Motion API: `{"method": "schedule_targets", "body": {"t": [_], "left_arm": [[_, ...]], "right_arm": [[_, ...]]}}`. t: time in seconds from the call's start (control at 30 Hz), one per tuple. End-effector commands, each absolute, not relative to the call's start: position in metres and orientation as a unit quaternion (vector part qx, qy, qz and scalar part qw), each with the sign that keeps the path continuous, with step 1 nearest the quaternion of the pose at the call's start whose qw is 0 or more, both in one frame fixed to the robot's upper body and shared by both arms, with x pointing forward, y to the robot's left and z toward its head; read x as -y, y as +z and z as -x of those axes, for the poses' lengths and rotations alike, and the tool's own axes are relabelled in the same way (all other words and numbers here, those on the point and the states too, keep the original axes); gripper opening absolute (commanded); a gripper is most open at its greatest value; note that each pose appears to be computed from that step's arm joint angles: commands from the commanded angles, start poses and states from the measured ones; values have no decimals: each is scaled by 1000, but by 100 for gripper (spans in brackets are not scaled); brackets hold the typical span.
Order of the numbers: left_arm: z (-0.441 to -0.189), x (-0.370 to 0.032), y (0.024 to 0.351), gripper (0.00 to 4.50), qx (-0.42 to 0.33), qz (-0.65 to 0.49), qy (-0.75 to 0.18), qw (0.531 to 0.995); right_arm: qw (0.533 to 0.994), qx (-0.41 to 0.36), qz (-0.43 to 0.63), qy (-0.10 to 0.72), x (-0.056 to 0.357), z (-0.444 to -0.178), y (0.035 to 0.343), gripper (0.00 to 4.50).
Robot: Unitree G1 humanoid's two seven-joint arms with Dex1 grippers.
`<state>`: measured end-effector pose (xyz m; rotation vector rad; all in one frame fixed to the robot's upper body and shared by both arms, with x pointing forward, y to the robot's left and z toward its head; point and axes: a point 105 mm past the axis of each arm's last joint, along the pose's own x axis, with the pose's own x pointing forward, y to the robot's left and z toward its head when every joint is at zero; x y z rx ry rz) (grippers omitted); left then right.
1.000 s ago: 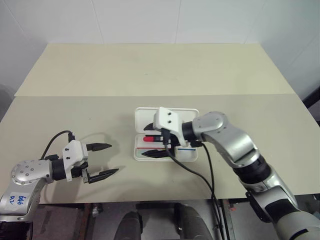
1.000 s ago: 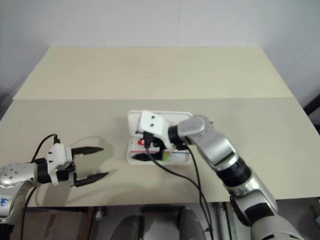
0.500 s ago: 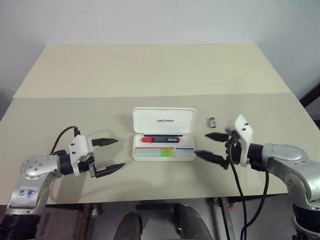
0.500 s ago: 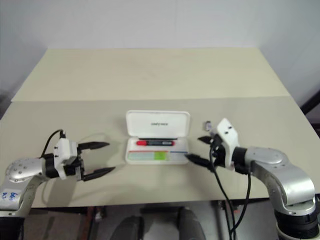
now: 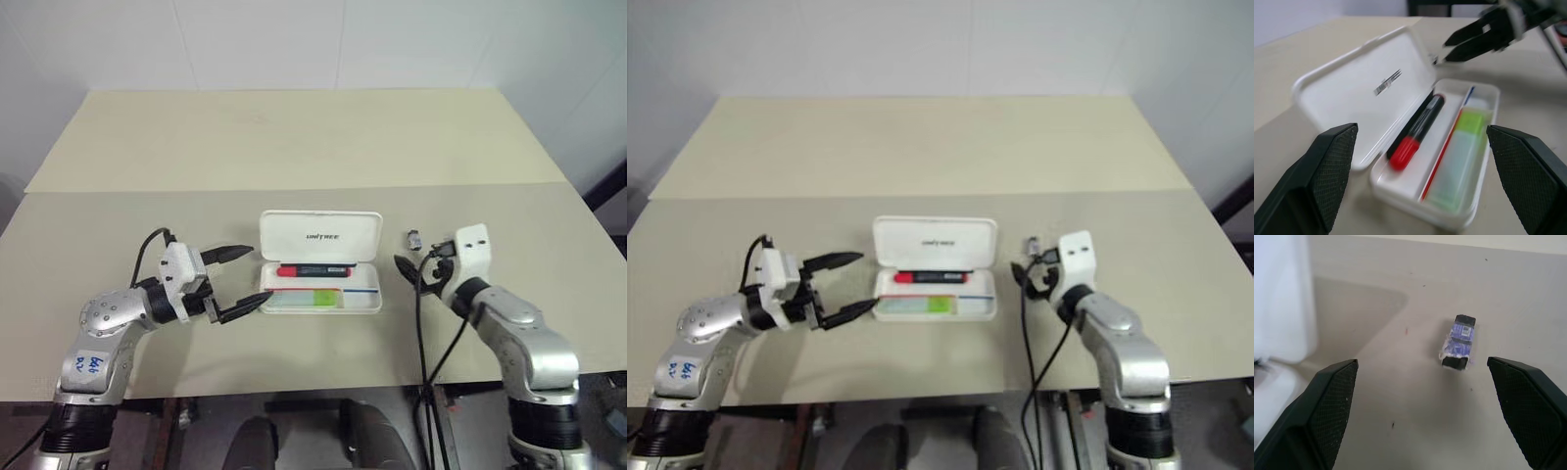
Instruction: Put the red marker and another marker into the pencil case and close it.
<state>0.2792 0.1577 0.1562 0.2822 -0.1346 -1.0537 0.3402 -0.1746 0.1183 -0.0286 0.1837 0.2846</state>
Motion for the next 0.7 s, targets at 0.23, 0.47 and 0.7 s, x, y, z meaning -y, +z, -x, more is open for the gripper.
{"method": "schedule_targets", "body": {"t": [0.23, 0.47, 0.7], "left_arm": [[-271, -142, 171, 450, 108, -137, -500, 848], [-270, -141, 169, 450, 112, -137, -494, 851], [-271, -142, 171, 450, 118, -140, -494, 850]], "right_arm": [[992, -61, 45, 97, 186, -365, 110, 447], [992, -64, 38, 103, 180, -381, 99, 387], [992, -53, 37, 109, 174, -385, 105, 137]]}}
